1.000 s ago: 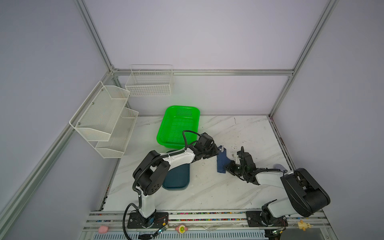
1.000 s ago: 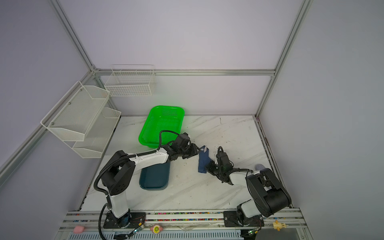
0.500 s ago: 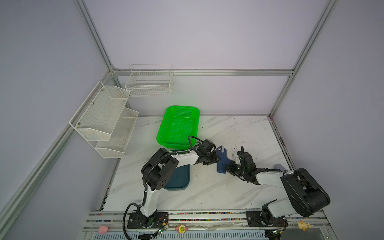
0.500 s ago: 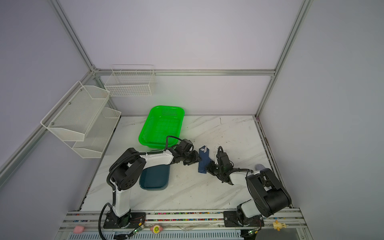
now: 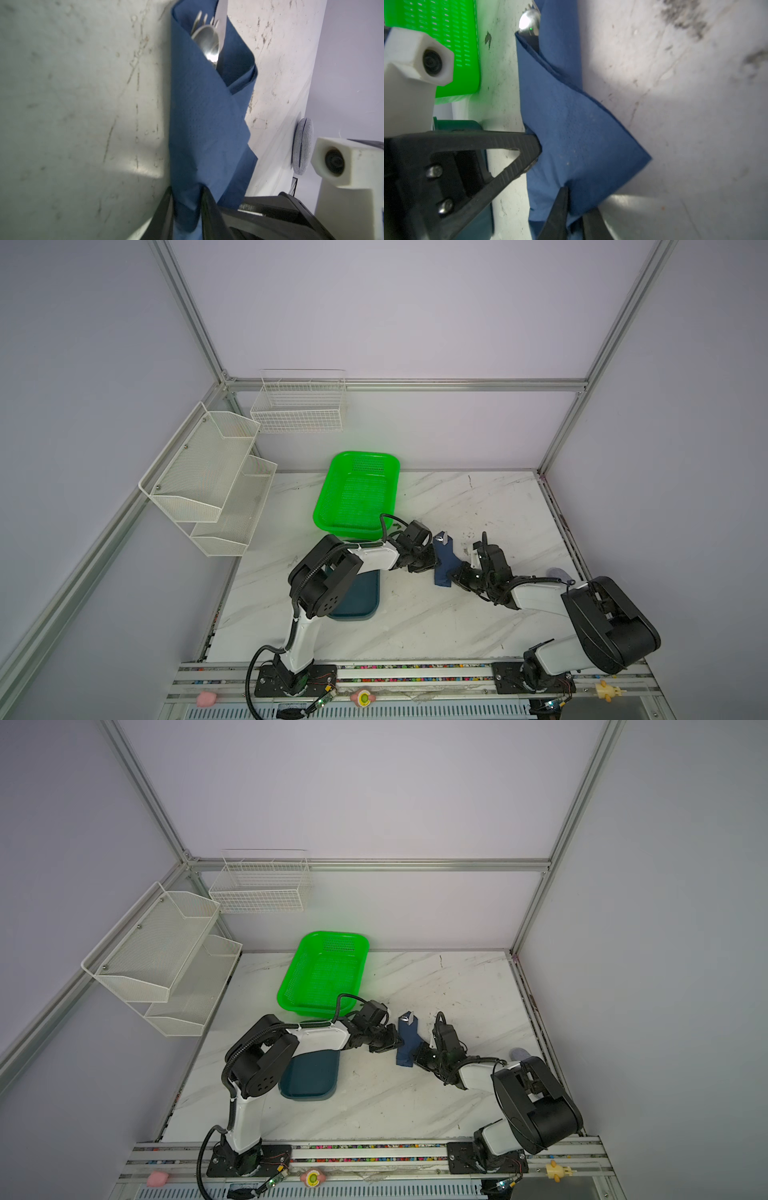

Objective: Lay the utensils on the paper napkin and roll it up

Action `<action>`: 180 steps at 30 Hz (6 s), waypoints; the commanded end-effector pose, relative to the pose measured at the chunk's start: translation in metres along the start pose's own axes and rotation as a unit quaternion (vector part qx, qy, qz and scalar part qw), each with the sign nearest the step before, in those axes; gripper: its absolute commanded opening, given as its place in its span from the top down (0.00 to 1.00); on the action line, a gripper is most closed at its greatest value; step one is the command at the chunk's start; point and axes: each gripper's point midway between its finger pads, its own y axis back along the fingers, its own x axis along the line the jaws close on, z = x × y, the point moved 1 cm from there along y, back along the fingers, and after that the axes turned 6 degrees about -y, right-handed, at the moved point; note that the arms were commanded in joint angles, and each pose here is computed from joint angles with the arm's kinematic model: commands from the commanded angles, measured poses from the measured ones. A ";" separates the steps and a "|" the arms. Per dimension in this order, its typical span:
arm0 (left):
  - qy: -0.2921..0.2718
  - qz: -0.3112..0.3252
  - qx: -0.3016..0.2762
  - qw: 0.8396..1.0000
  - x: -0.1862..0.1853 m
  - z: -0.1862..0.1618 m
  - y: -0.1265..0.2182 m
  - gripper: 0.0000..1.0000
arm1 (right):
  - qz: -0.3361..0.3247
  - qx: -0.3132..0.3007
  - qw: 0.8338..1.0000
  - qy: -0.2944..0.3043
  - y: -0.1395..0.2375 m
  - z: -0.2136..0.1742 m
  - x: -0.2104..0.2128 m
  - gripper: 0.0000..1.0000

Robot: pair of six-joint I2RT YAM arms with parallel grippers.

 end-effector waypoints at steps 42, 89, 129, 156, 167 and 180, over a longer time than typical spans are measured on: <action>-0.002 0.020 0.007 1.000 0.010 -0.017 -0.006 0.78 | 0.026 -0.033 0.994 -0.099 0.010 0.034 0.006 0.76; -0.014 -0.004 0.043 0.999 -0.002 -0.060 0.010 0.60 | -0.057 -0.014 0.997 -0.057 0.004 0.026 -0.032 0.97; -0.088 -0.024 -0.030 0.995 -0.047 0.008 0.048 0.68 | -0.019 -0.018 0.999 -0.028 0.014 0.035 -0.006 0.95; -0.062 -0.047 0.022 0.997 -0.051 0.010 0.002 0.76 | 0.061 -0.026 0.998 -0.006 0.037 0.040 0.037 0.75; -0.055 -0.044 0.023 0.997 -0.046 0.008 -0.002 0.76 | 0.012 -0.011 0.998 -0.058 0.029 0.022 0.002 0.46; -0.054 -0.042 0.023 0.997 -0.044 0.007 -0.004 0.76 | 0.009 -0.012 0.998 -0.067 0.001 0.037 -0.002 0.49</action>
